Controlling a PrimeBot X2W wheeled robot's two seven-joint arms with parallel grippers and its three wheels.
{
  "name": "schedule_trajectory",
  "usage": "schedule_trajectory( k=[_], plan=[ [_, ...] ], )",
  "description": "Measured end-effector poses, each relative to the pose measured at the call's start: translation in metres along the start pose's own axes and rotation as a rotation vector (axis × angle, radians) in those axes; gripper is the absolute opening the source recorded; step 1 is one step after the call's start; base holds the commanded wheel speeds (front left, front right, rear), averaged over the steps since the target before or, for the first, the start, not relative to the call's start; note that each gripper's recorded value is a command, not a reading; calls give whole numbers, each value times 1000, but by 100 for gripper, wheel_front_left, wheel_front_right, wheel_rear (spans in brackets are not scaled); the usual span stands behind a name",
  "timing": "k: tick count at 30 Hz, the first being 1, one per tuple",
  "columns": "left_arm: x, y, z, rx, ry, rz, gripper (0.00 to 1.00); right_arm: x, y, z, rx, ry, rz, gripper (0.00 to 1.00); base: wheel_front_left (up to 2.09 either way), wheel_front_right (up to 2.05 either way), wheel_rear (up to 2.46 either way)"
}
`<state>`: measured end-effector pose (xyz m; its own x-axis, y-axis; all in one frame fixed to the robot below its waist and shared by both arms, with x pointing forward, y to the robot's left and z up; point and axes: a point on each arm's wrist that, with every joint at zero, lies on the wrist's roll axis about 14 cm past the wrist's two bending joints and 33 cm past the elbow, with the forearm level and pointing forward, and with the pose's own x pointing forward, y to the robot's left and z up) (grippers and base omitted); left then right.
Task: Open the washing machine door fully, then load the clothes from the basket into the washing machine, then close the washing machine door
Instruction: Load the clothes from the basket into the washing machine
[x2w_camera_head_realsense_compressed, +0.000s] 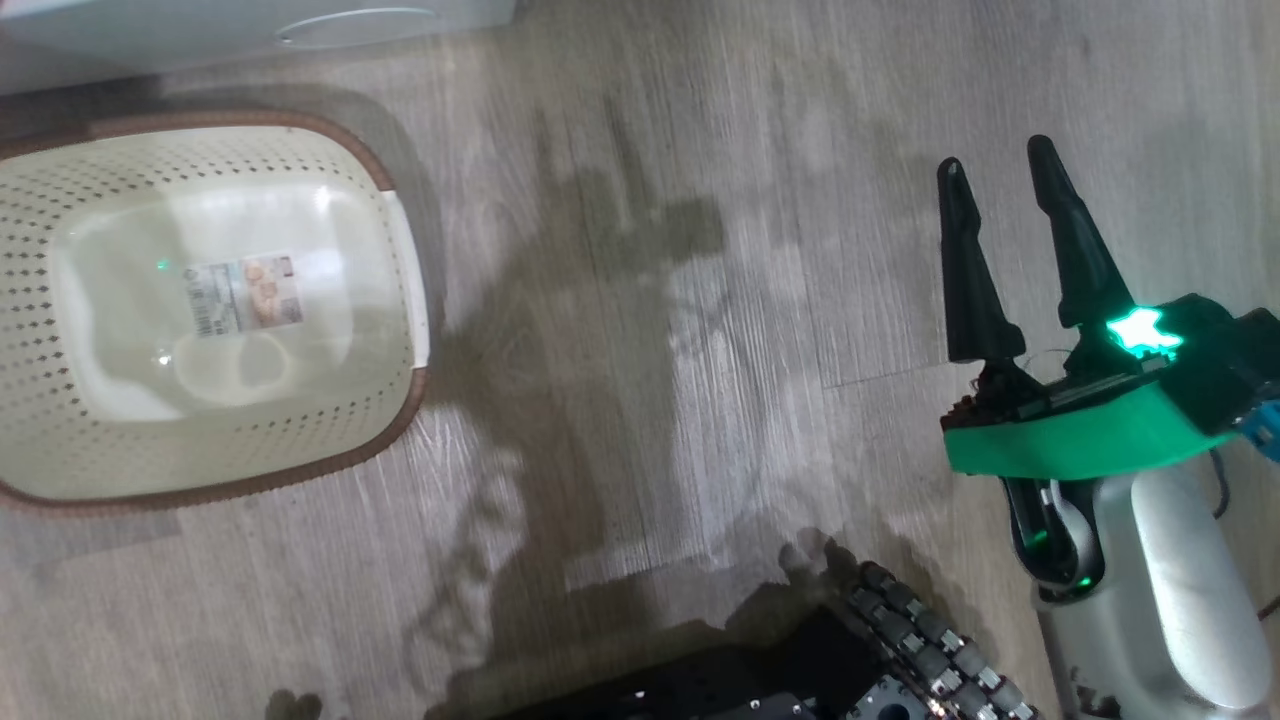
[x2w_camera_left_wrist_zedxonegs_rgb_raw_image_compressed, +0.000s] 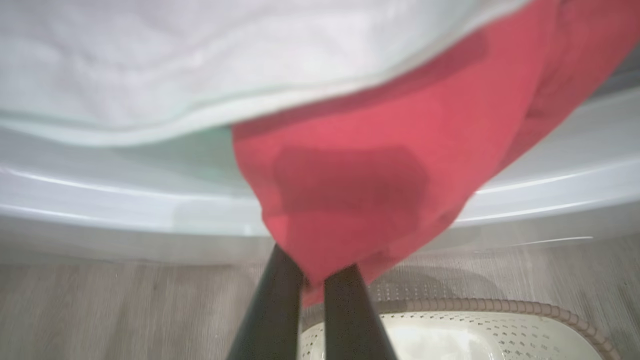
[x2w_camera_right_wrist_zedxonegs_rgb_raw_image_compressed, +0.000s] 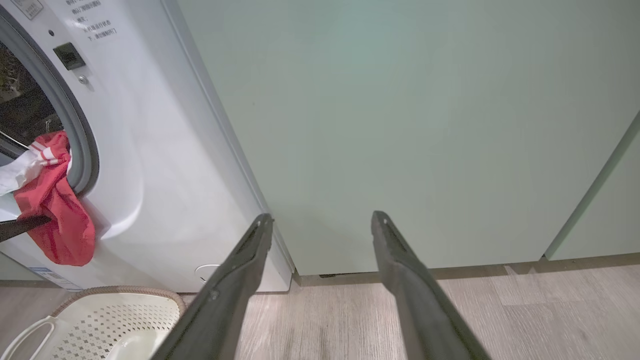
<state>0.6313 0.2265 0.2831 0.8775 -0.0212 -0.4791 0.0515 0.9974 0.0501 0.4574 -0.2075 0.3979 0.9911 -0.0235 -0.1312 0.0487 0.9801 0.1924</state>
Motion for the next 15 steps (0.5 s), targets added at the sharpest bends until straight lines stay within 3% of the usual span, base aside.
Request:
schedule_trajectory(
  k=[11, 15],
  plan=[
    [-18, 11, 97, 132, -104, -80, 0, 5, 12, 5, 50, -24, 29, 100, 0, 0, 0],
    [-11, 0, 128, 171, -97, -117, 0, 4, 11, 2, 81, -16, 23, 100, 0, 0, 0]
  ],
)
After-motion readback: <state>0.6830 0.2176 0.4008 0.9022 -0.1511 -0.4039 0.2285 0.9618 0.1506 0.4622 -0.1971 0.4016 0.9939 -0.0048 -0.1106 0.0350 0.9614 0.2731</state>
